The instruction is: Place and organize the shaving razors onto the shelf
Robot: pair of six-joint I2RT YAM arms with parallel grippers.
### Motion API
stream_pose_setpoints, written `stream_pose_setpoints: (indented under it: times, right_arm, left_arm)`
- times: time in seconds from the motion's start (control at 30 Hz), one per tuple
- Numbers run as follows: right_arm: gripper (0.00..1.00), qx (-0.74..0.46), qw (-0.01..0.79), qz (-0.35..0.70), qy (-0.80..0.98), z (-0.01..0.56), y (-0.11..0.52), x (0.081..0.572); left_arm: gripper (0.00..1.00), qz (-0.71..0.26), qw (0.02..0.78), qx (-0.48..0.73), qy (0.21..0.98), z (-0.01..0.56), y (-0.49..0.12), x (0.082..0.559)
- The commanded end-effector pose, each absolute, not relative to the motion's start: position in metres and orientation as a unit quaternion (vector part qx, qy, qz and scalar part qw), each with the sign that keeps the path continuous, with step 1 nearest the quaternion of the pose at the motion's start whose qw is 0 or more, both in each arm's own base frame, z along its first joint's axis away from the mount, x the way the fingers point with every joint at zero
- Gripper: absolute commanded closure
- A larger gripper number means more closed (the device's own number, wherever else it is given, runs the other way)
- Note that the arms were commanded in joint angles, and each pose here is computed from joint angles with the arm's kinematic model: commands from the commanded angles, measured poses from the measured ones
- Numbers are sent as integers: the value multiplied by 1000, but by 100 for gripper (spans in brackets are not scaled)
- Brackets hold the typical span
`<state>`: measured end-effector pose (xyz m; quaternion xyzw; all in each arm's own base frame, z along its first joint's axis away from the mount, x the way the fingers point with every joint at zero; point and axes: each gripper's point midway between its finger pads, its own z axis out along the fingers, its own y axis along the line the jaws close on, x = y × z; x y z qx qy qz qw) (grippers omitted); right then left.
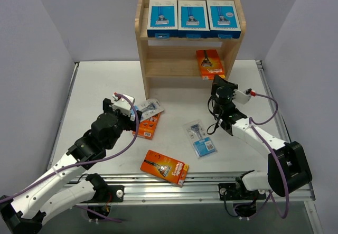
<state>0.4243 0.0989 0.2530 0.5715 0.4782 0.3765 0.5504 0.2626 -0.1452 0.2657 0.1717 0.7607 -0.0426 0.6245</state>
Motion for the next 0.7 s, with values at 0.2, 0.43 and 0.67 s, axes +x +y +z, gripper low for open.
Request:
stream_pose_setpoints:
  times: [0.2, 0.43, 0.67]
  right_arm:
    - [100, 603, 579, 370, 405, 274, 81, 432]
    - [100, 612, 577, 360, 403, 264, 81, 438]
    - [100, 614, 578, 357, 402, 264, 82, 444]
  left_arm:
    - [2, -60, 639, 166, 749, 276, -153, 266]
    - [2, -59, 636, 167, 751, 273, -155, 267]
    - [2, -58, 634, 170, 752, 272, -156, 268]
